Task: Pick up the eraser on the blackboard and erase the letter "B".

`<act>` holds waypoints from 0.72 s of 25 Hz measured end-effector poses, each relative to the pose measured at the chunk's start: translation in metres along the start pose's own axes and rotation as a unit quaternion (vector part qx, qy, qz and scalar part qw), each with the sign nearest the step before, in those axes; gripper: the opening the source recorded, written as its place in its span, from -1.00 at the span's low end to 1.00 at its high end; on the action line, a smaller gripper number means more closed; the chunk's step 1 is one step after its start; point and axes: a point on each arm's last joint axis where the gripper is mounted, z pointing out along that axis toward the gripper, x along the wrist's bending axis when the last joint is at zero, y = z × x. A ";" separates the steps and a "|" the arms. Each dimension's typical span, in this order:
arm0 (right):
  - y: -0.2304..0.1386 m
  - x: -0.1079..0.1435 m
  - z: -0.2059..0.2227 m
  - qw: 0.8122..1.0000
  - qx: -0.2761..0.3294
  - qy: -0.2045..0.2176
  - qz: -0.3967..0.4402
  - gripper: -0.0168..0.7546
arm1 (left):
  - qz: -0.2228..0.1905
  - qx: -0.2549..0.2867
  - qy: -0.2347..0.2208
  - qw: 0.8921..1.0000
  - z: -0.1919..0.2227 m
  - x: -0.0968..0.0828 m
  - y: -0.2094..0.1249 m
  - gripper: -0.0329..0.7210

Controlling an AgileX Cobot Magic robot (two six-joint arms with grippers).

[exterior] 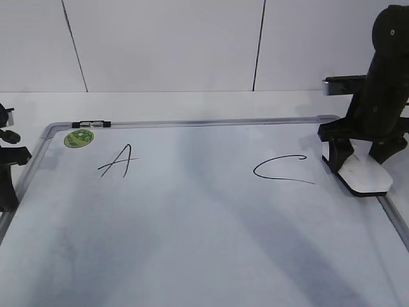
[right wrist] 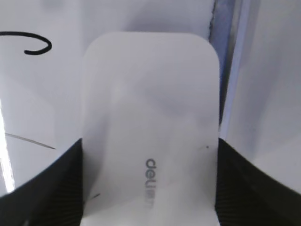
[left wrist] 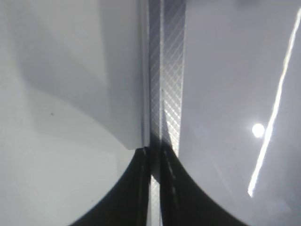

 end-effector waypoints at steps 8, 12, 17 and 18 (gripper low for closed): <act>0.000 0.000 0.000 1.000 0.002 0.002 0.006 0.41 | 0.000 0.000 0.000 1.000 0.000 0.000 0.000 -0.87; -0.001 0.000 0.006 1.000 0.020 0.002 0.017 0.46 | 0.000 0.001 0.000 1.000 0.000 0.000 0.000 -0.87; -0.002 0.000 0.012 0.999 0.035 0.003 0.023 0.46 | -0.001 0.002 -0.001 1.000 0.000 0.000 0.000 -0.87; -0.002 0.000 0.012 0.999 0.035 0.003 0.023 0.46 | -0.001 0.002 -0.001 1.000 0.000 0.000 0.000 -0.87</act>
